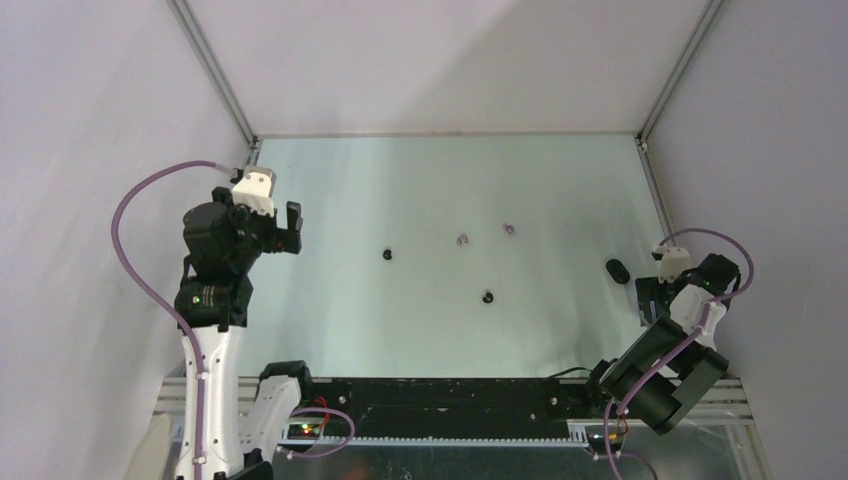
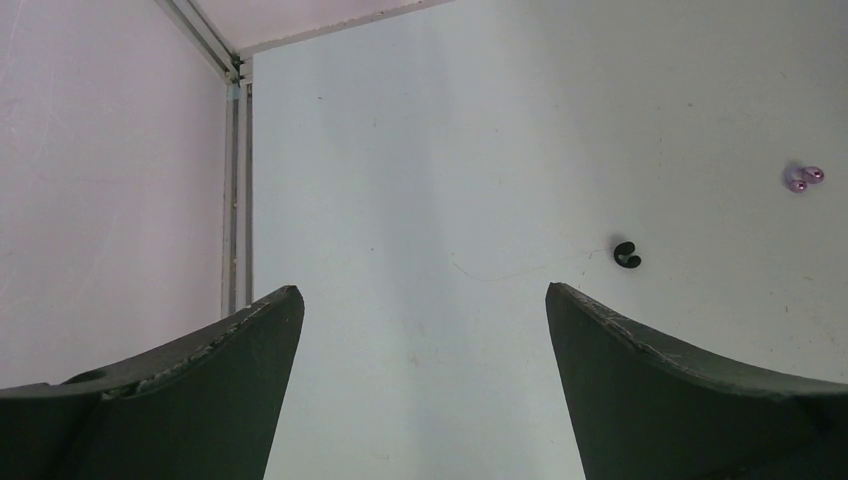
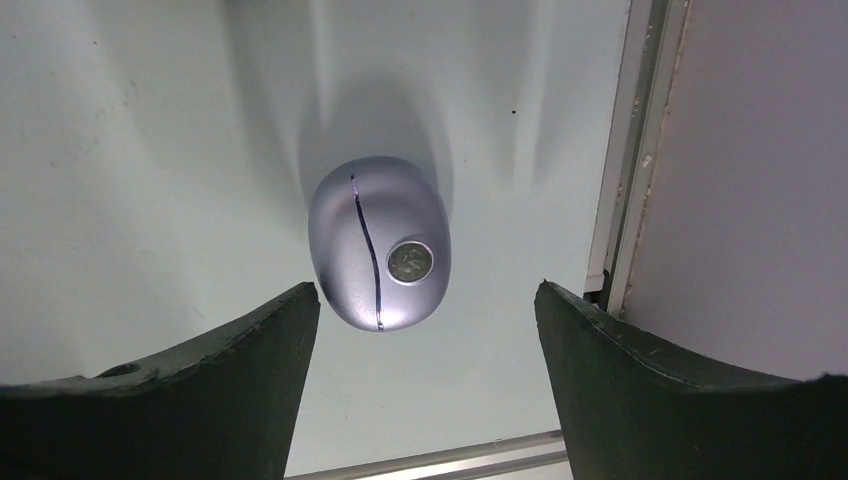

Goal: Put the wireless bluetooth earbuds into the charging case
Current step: Move the charging case to the center of the board, then pick up the charging case at the center of the board.

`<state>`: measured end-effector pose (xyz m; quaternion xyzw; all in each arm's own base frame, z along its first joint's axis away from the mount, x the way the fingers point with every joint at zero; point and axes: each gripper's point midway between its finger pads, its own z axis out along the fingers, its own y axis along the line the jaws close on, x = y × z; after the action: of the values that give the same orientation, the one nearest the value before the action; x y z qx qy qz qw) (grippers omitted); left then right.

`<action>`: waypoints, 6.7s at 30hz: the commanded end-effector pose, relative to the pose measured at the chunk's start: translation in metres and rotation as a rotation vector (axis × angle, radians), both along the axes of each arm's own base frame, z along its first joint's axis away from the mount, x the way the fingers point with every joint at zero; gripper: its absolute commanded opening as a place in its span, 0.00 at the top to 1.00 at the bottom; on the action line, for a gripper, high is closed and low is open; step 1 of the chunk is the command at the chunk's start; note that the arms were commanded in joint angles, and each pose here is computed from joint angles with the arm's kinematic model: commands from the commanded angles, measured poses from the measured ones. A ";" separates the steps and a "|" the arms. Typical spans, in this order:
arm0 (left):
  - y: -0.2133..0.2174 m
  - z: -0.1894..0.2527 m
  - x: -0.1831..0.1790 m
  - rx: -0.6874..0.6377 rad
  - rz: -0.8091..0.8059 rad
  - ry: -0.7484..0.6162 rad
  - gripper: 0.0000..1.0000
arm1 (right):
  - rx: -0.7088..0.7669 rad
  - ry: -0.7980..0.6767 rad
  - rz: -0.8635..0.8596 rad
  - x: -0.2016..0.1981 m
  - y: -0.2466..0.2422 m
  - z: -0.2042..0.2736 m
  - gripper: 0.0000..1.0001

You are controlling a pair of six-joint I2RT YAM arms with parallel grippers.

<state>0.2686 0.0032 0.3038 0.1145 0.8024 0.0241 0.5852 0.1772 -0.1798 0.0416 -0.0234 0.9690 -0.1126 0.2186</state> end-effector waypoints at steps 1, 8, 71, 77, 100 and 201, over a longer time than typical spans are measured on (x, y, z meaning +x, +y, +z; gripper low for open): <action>0.000 0.002 0.004 0.017 -0.007 -0.020 0.01 | -0.005 -0.043 0.001 0.005 0.002 0.007 0.16; 0.000 -0.002 0.009 0.012 -0.012 -0.006 0.01 | 0.013 -0.046 0.007 0.007 0.004 0.000 0.16; -0.009 0.005 0.005 -0.002 -0.030 -0.061 0.01 | 0.196 -0.075 0.665 0.171 0.379 0.055 0.56; -0.007 0.002 0.007 0.003 -0.022 -0.058 0.01 | 0.179 0.009 0.620 0.165 0.379 0.010 0.56; -0.006 0.000 0.010 0.002 -0.017 -0.050 0.01 | 0.409 0.220 0.525 0.146 0.337 0.005 0.08; -0.006 -0.002 0.010 0.009 -0.019 -0.055 0.01 | 0.092 -0.024 1.266 0.163 0.361 0.095 0.07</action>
<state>0.2740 -0.0031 0.2961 0.1206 0.7934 0.0195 0.5963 0.3161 0.2175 0.1255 -0.5019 0.8202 0.1376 0.2375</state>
